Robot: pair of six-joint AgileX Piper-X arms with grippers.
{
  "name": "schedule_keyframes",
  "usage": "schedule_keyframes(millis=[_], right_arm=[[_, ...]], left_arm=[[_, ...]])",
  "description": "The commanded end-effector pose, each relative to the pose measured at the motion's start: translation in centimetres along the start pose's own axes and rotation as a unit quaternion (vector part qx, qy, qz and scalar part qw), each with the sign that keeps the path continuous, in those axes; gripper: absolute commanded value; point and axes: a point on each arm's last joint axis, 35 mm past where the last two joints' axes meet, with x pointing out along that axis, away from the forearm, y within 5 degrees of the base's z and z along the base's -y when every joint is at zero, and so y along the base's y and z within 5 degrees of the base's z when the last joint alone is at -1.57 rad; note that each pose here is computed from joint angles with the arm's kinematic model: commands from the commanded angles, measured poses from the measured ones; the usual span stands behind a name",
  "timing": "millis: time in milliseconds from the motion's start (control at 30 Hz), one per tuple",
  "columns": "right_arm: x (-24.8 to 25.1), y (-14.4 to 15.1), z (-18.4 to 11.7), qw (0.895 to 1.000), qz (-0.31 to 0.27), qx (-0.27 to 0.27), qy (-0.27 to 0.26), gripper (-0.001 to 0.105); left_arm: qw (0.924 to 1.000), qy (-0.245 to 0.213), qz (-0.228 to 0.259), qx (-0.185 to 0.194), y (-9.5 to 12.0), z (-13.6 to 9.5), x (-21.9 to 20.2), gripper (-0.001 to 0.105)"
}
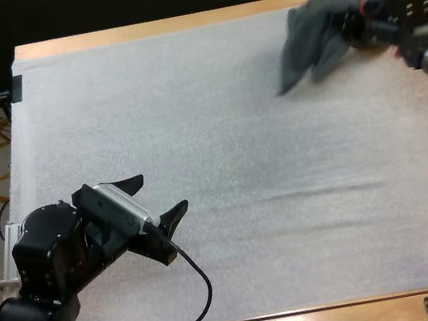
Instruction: Pick towel from pile fold and stack
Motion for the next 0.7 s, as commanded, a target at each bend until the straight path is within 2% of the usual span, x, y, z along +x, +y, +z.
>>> schedule_keyframes(millis=[0,167,300,400,533,600,667], right_arm=[[-3.2,1.6,2.6,0.997,0.014,-0.065,-0.049,0.001],[-11.6,5.1,5.9,0.982,0.01,-0.148,-0.12,0.001],[-16.3,7.0,6.4,0.979,0.017,-0.154,-0.132,0.001],[-19.0,8.1,5.7,0.982,0.044,-0.148,-0.107,0.001],[-20.7,9.1,3.7,0.99,0.062,-0.125,-0.035,0.001],[-20.7,9.7,2.5,0.99,0.072,-0.122,0.009,0.001],[-20.2,10.9,1.2,0.986,0.09,-0.132,0.054,0.001]], left_arm=[[0.9999,-0.011,-0.006,-0.008,-0.2,0.4,-0.2,0.072],[0.9994,-0.022,-0.008,-0.024,-0.5,0.6,-0.8,0.072],[0.9989,-0.042,-0.016,-0.016,-1.1,0.9,-2.2,0.072],[0.9985,-0.05,-0.016,-0.012,-1.7,0.8,-3.5,0.072],[0.9989,-0.041,-0.015,-0.017,-2.2,-0.3,-5.0,0.072],[0.9992,-0.029,-0.014,-0.023,-2.5,-1.1,-5.7,0.072],[0.9993,-0.022,-0.013,-0.026,-2.7,-1.8,-6.3,0.072]])
